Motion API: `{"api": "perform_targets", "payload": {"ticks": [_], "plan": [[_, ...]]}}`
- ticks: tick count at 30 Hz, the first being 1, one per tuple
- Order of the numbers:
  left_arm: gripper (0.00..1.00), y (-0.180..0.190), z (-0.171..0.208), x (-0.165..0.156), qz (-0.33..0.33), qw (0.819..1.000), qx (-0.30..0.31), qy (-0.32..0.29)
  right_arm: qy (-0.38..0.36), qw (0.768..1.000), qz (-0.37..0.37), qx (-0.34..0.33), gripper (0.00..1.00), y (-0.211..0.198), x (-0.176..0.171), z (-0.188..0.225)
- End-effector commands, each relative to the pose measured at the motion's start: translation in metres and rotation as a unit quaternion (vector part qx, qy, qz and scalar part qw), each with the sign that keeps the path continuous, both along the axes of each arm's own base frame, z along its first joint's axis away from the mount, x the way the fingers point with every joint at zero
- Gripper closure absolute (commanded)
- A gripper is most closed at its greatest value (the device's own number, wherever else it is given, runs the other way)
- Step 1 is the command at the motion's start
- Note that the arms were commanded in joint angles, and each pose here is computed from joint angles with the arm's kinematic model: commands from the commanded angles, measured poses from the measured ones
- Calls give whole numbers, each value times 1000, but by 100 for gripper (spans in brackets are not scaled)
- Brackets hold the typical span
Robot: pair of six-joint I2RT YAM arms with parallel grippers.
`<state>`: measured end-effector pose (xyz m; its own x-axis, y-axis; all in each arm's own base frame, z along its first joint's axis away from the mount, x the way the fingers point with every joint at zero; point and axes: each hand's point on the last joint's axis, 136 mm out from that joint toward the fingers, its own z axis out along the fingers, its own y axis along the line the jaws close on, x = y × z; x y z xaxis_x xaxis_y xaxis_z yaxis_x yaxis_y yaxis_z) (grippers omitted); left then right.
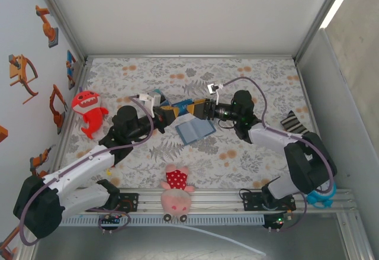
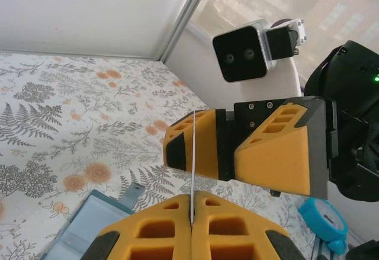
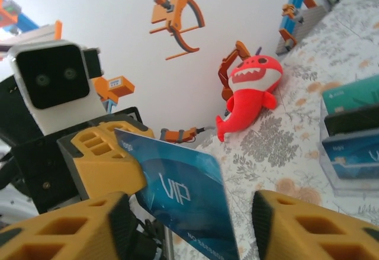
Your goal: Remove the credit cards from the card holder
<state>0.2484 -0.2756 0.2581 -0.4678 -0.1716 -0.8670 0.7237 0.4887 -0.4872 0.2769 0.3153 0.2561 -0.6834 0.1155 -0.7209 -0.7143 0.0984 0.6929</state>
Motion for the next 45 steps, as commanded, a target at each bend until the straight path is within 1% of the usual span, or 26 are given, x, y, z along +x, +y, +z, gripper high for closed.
{"api": "perform_targets", "payload": {"ticks": [1,4,6,7,10,15,16,19,20,22,26,30,32,37,41,45], "plan": [[100,0,5,1,-1,1000,-24,0,-39,997,32,49,67,5,-6,38],[100,1,3,3,2,1000,-28,4,-37,997,37,51,85,5,-7,38],[100,0,2,4,3,1000,-28,7,-38,997,39,51,93,5,-9,37],[100,0,1,4,3,1000,-28,9,-39,997,39,51,96,4,-10,37],[100,-1,-1,6,2,999,-29,13,-42,997,41,50,100,3,-12,37],[99,-2,-1,5,-5,1000,-24,18,-43,997,45,48,100,4,-13,36],[88,-2,-1,4,-6,1000,-16,18,-42,997,46,47,100,4,-14,35],[51,4,4,2,-6,1000,19,7,-42,997,53,42,100,5,-15,31],[44,7,7,2,-2,999,36,0,-41,997,55,38,100,5,-16,29],[36,14,10,0,1,997,76,-8,-39,997,57,30,100,5,-16,25],[29,23,14,-4,-10,987,157,-17,-38,997,59,13,100,4,-19,17],[28,20,10,-12,-62,973,223,-18,-40,997,62,-2,100,2,-23,12],[29,15,7,-15,-91,966,243,-20,-42,997,63,-6,100,2,-25,12],[32,3,2,-18,-153,952,266,-19,-44,996,73,-12,100,1,-31,12],[38,-3,-5,-13,-169,947,272,-10,-46,996,77,-26,100,2,-35,10],[51,-8,-7,-17,-195,944,266,-3,-56,995,71,-50,100,1,-37,7]]}}
